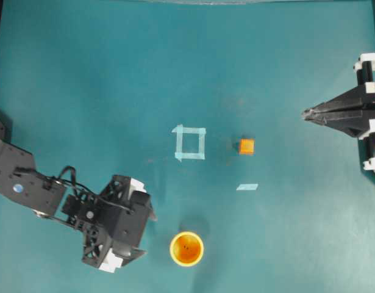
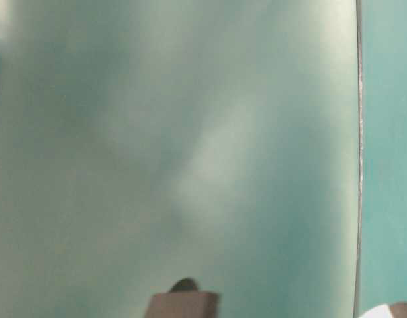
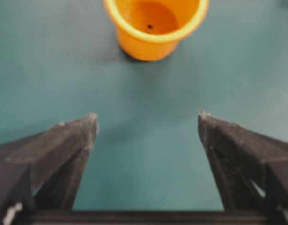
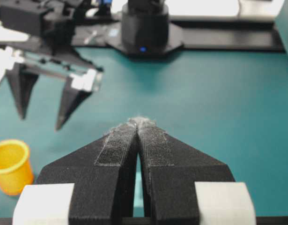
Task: Move the cup toward the block with left arm.
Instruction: 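Move the open left gripper down toward the orange cup, then close the left gripper around the orange cup's side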
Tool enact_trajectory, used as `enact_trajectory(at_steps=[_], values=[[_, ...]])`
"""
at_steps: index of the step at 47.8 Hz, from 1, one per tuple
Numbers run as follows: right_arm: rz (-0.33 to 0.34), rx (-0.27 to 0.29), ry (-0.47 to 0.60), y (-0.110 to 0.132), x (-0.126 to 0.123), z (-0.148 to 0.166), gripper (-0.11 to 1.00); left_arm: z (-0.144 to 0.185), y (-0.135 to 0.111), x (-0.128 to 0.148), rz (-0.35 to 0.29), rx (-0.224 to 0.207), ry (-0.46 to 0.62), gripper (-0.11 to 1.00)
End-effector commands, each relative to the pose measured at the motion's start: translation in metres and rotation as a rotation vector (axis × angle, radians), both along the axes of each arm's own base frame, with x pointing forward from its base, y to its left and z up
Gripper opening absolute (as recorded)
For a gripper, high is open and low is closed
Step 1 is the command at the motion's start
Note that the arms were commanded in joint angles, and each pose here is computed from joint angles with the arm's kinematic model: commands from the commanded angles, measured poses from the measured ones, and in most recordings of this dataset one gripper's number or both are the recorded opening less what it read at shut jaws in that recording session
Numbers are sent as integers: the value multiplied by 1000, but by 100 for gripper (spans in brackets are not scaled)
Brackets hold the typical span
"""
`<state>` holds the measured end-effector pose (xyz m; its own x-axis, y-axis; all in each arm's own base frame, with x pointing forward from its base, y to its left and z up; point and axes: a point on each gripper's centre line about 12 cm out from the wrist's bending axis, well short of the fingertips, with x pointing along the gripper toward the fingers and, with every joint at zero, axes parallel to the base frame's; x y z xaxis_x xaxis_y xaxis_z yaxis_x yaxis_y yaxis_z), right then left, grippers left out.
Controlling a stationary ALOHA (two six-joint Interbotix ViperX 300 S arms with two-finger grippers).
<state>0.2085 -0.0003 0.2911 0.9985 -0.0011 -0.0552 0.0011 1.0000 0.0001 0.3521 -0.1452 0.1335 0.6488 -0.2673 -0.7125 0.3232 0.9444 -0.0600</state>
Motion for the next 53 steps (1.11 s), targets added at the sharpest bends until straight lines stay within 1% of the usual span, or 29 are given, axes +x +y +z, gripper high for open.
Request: enact_trajectory(at_steps=[1, 12, 22, 28, 44, 53], values=[[0, 1, -29, 0, 2, 13, 0, 7, -7, 14, -3, -18, -44, 89], [0, 3, -34, 0, 2, 15, 0, -6, -19, 42, -4, -29, -73, 89], [0, 5, -41, 0, 2, 17, 0, -12, -24, 60, -14, -19, -85, 89], [0, 5, -48, 0, 2, 19, 0, -16, -22, 66, -6, -17, -84, 89], [0, 3, -51, 0, 2, 22, -1, -12, -10, 77, 28, -34, -133, 89], [0, 5, -51, 0, 2, 22, 0, -11, -10, 78, 30, -36, -138, 87]])
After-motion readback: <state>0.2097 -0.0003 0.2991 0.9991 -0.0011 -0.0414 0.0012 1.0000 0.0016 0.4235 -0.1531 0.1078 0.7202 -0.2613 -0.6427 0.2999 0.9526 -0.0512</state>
